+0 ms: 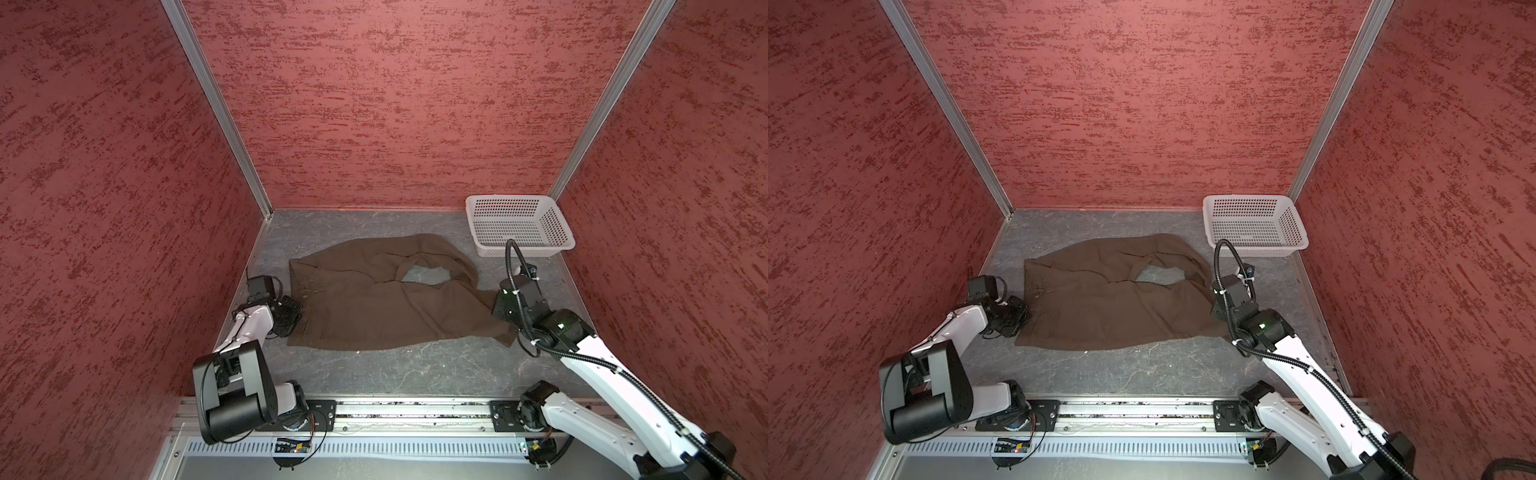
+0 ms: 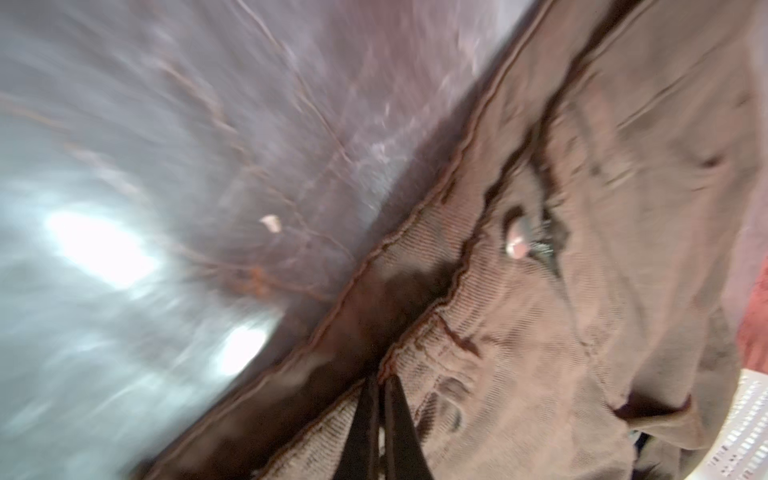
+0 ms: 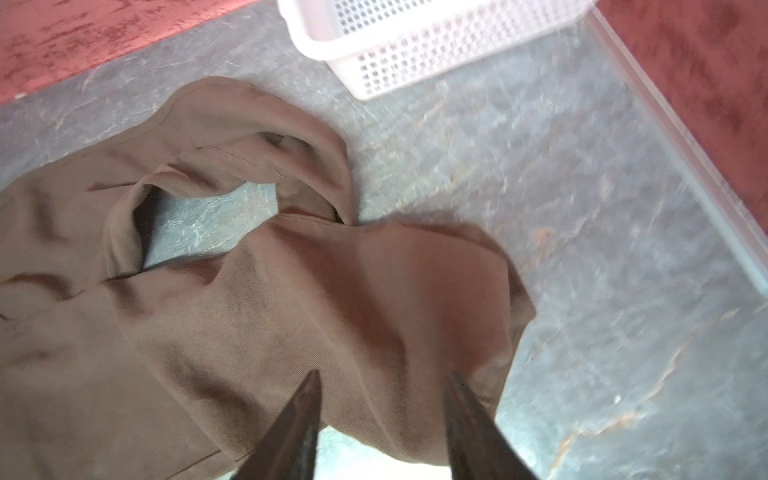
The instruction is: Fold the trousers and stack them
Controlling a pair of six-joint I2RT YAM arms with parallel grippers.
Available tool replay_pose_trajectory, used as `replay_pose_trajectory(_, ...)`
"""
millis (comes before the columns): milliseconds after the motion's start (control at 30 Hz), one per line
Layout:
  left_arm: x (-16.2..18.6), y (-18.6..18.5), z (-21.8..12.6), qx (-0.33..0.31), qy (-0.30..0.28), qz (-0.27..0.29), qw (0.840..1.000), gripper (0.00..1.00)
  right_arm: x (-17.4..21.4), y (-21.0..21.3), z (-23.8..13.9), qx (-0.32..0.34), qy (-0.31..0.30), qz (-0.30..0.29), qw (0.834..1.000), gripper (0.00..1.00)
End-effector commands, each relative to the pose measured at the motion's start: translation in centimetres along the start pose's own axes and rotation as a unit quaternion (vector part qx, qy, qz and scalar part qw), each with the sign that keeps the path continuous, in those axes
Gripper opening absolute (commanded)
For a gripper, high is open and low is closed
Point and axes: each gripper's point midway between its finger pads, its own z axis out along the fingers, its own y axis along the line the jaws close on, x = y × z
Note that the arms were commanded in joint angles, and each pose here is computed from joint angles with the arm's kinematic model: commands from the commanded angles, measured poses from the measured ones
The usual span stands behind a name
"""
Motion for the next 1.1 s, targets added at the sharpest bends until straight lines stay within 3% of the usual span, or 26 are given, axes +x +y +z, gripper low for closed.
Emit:
replay_pose_trajectory(0, -1.3, 0.2, -2.3, -0.007, -0.034, -0.010, 0.999, 0.00, -2.0, 1.2, -0.9, -0.018, -0.017, -0.017, 1.000, 0.52)
replay_pose_trajectory(233, -3.3, -0.8, -6.6, -0.005, -0.093, -0.004, 0.996, 0.00, 0.8, 3.8, 4.2, -0.020, 0.055, -0.083, 0.995, 0.54)
replay_pose_trajectory(333, -4.4, 0.4, -8.3, -0.040, -0.129, -0.007, 0.991, 0.00, 2.0, 4.7, 5.9, -0.035, 0.070, -0.087, 0.993, 0.55)
replay_pose_trajectory(400, -4.9, 1.4, -9.2, -0.048, -0.139, -0.035, 0.989, 0.00, 2.1, 5.2, 6.7, -0.041, 0.071, -0.088, 0.993, 0.56)
replay_pose_trajectory(567, -5.4, 1.3, -9.9, 0.011, -0.146, -0.095, 0.985, 0.00, 1.4, 5.6, 9.3, -0.032, 0.059, -0.094, 0.993, 0.58)
replay_pose_trajectory(633, -5.6, 1.0, -10.1, 0.026, -0.154, -0.113, 0.981, 0.17, 0.5, 6.3, 10.6, -0.046, 0.048, -0.084, 0.994, 0.58)
replay_pose_trajectory(733, -5.7, -0.9, -10.4, 0.071, -0.150, -0.117, 0.979, 0.64, -1.5, 8.9, 12.4, -0.090, 0.034, -0.077, 0.992, 0.58)
replay_pose_trajectory(767, -5.7, -1.5, -10.4, 0.076, -0.145, -0.113, 0.980, 0.73, -1.8, 9.5, 13.3, -0.098, 0.034, -0.078, 0.992, 0.58)
replay_pose_trajectory(1000, -3.4, -5.5, -8.3, 0.054, -0.113, -0.007, 0.992, 0.76, -1.0, 13.8, 18.2, -0.165, 0.079, -0.076, 0.980, 0.57)
replay_pose_trajectory(1067, -2.5, -6.7, -7.2, 0.050, -0.103, 0.018, 0.993, 0.75, -0.6, 13.8, 19.4, -0.159, 0.085, -0.074, 0.981, 0.57)
